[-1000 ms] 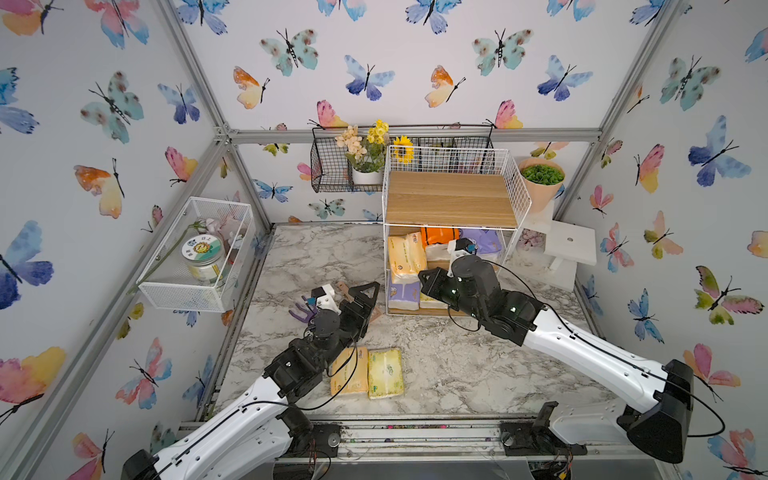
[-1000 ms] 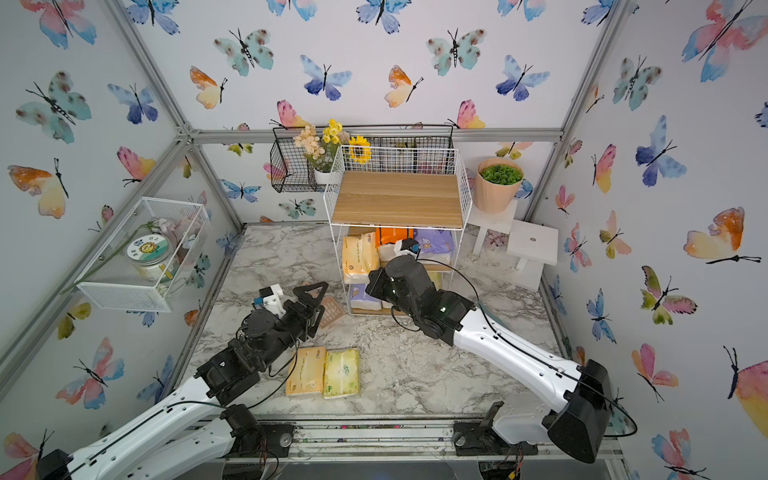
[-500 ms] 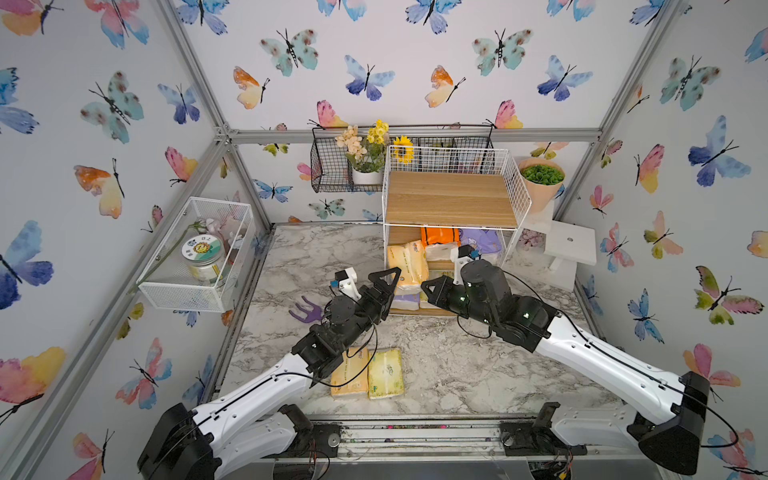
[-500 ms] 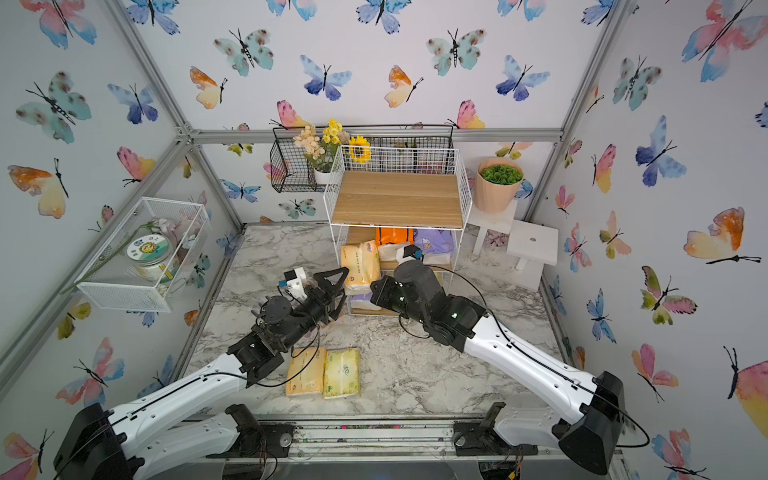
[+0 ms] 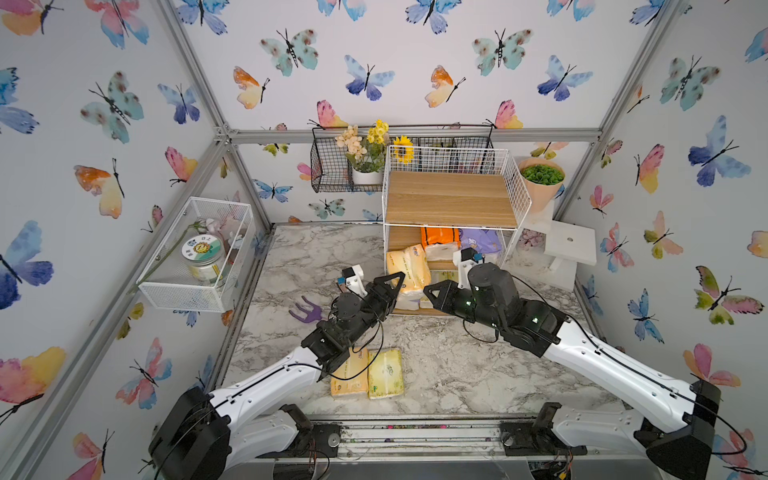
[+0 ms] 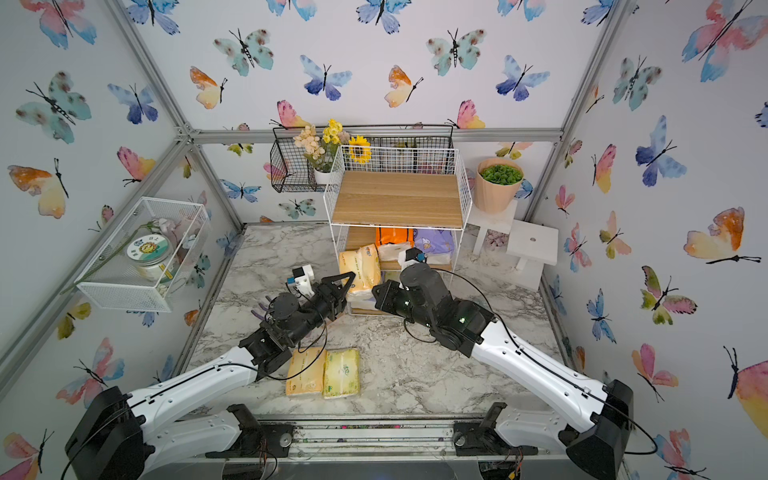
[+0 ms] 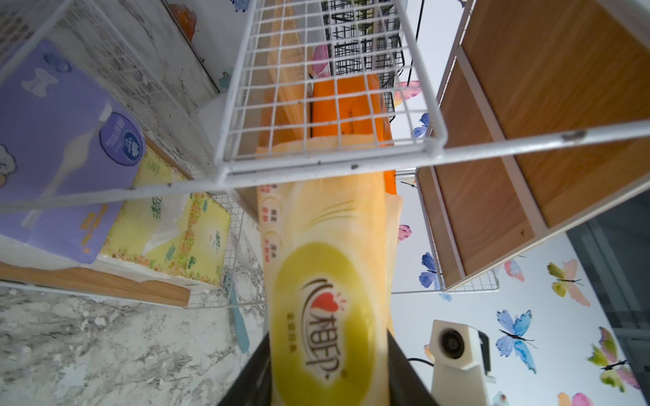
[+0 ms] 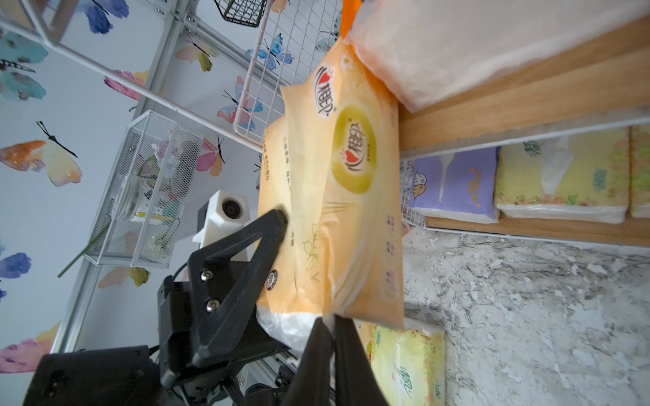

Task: Remove the tissue boxes from the shelf
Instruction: Pick up a box of tissues from the shelf.

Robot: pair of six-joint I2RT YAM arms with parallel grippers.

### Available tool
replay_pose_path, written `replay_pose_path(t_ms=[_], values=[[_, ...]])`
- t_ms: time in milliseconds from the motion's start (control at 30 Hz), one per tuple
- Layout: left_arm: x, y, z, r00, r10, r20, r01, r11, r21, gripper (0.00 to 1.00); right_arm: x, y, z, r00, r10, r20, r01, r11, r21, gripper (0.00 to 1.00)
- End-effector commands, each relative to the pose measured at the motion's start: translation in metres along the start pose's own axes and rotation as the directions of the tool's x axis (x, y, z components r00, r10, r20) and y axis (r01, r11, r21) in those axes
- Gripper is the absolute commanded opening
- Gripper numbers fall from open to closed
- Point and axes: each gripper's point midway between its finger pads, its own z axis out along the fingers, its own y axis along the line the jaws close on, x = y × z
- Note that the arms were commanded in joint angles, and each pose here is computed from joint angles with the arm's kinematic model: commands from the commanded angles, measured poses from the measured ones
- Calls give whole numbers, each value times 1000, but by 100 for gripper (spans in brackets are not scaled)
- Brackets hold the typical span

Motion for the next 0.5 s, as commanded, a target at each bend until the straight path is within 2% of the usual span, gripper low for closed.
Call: replay_pose_path(t_ms=[0, 67, 133, 367, 467], values=[[3, -18, 1, 1000, 18, -26, -16, 998, 58, 33, -5, 21, -12, 997, -74, -33, 72, 996, -43, 33], [4, -18, 0, 999, 26, -31, -24, 998, 59, 29, -3, 23, -13, 995, -89, -54, 87, 996, -37, 46], [6, -20, -1, 998, 36, -45, -33, 997, 66, 29, -3, 18, -15, 995, -78, -57, 77, 997, -20, 54], [29, -26, -8, 980, 97, -173, -81, 992, 100, 25, -14, 13, -32, 999, -35, 1, 35, 998, -57, 75], [36, -26, -15, 970, 119, -211, -96, 988, 118, 20, -19, 3, -41, 999, -20, 35, 21, 999, -24, 79]])
